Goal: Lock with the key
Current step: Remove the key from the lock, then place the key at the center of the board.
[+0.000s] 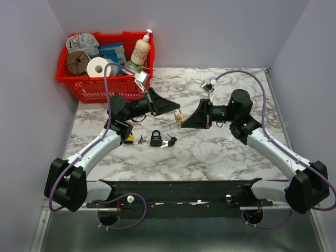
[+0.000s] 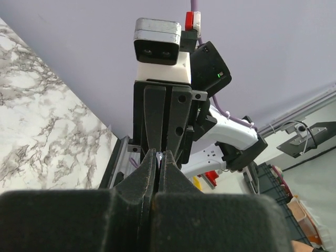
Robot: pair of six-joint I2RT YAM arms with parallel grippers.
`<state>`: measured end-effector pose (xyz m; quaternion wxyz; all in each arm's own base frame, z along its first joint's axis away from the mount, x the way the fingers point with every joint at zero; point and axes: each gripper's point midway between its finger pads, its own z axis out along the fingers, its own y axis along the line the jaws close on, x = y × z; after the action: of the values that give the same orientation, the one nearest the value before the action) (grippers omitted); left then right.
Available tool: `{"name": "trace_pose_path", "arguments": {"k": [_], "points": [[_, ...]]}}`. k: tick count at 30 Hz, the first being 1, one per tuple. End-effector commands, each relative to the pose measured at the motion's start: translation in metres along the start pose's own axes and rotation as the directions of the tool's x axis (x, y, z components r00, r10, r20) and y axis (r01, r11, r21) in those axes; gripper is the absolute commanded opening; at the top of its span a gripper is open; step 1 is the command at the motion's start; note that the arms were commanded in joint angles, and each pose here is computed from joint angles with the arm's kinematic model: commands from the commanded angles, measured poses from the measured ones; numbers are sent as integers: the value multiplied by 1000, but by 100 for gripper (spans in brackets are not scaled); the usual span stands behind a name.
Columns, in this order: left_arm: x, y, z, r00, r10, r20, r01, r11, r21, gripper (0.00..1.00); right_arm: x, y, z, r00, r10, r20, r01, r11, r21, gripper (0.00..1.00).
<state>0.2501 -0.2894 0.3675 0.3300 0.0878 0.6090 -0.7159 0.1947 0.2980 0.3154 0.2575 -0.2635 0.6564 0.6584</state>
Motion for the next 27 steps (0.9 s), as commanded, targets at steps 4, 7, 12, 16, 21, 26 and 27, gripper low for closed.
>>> {"name": "trace_pose_path", "arguments": {"k": [4, 7, 12, 16, 21, 26, 27], "points": [[-61, 0, 3, 982, 63, 181, -63, 998, -8, 0, 35, 3, 0, 998, 36, -58, -38, 999, -30, 1], [-74, -2, 4, 976, 85, 201, -85, 996, -5, 0, 45, 1, -2, 996, 58, -71, -60, 998, -22, 1], [-69, 8, -5, 979, 107, 173, -100, 994, -52, 0, 67, -53, -17, 989, 138, -53, -124, 971, 206, 1], [-44, 33, -21, 981, 166, 96, -147, 973, -177, 0, 98, -134, -51, 970, 241, -19, -191, 811, 553, 1], [-14, 60, -42, 984, 179, 10, -169, 942, -291, 0, 115, -188, -75, 966, 259, -2, -174, 654, 736, 1], [-6, 66, -49, 987, 161, 10, -150, 939, -311, 0, 131, -221, -77, 924, 383, 0, -240, 579, 779, 1], [-6, 67, -49, 987, 161, 12, -150, 939, -311, 0, 133, -225, -77, 916, 400, 0, -249, 570, 783, 1]]}}
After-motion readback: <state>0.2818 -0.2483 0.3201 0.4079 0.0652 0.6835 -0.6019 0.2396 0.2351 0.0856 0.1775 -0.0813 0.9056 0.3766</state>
